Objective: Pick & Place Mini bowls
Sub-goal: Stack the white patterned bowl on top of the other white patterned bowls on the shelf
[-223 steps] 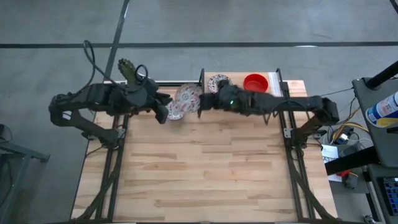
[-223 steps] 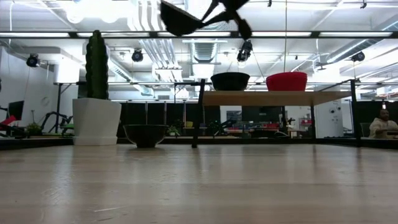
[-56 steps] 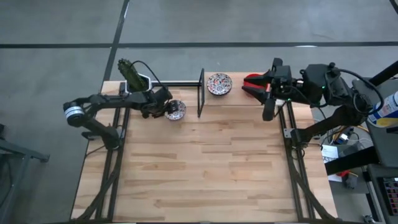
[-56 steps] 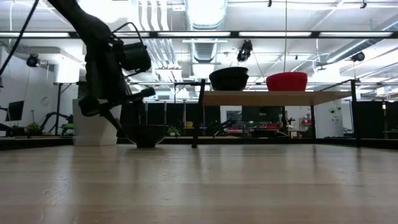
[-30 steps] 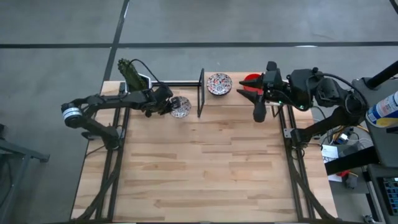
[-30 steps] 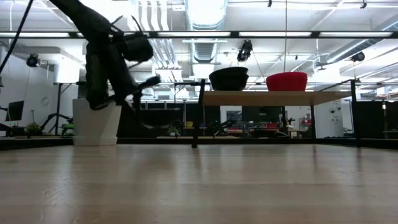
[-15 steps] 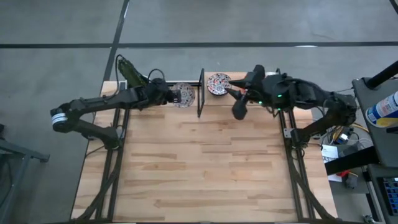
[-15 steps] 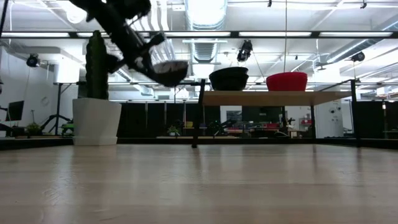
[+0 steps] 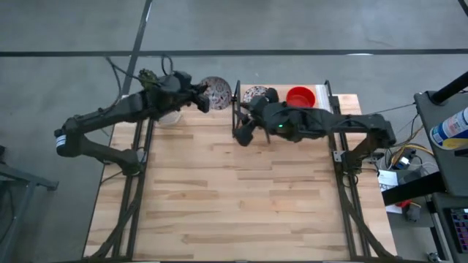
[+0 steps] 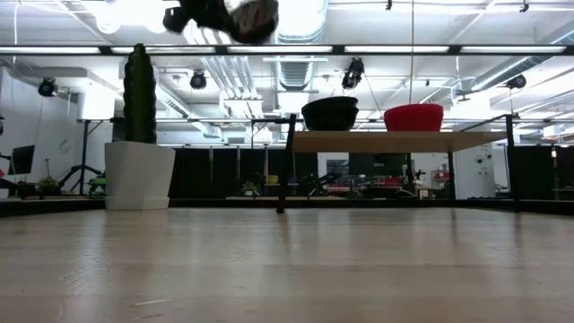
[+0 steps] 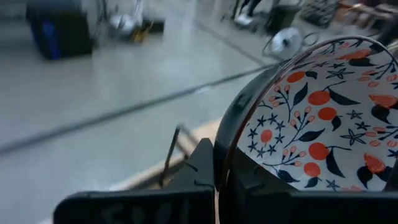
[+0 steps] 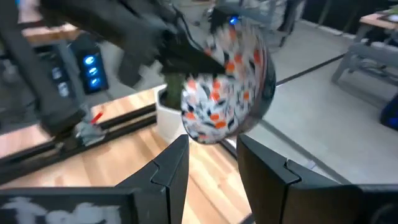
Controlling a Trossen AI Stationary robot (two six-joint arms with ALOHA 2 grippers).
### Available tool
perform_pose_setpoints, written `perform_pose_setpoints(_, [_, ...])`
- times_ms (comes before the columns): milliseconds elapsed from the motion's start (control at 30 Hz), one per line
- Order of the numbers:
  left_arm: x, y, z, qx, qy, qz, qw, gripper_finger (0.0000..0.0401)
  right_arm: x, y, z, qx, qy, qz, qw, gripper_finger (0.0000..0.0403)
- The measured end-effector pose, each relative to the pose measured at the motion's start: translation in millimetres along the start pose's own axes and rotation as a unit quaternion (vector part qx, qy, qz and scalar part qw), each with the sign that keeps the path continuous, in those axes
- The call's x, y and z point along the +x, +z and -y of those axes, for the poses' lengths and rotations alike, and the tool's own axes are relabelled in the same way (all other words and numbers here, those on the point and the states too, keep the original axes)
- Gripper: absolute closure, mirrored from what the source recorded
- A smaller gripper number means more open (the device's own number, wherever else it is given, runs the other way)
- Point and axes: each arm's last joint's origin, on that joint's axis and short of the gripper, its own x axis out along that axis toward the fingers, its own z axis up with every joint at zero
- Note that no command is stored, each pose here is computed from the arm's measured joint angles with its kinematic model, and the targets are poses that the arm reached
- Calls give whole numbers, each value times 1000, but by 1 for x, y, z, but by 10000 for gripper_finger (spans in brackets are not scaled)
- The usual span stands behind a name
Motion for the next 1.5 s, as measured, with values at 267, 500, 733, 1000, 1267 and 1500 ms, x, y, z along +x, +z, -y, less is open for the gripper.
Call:
perform_pose_setpoints(267, [-34, 43, 7, 82, -29, 55, 995, 397, 10, 14, -8, 33, -42, 49, 997, 271])
perform_pose_setpoints(500, [-40, 49, 6, 115, -10, 71, 991, 397, 8, 34, -10, 60, -47, 85, 993, 271])
perform_pose_setpoints(733, [-40, 49, 8, 115, -14, 73, 991, 396, 17, 45, -12, 61, -53, 97, 992, 271])
perform_pose_setpoints(1000, [-35, 47, 9, 119, 19, 72, 990, 396, 34, 48, -9, 60, -79, 96, 990, 271])
perform_pose_setpoints(1267, [-37, 47, 12, 121, 15, 75, 990, 396, 44, 45, 1, 76, -93, 93, 988, 271])
perform_pose_setpoints(1500, [-37, 47, 12, 118, 18, 76, 990, 396, 49, 46, 9, 76, -92, 91, 989, 277])
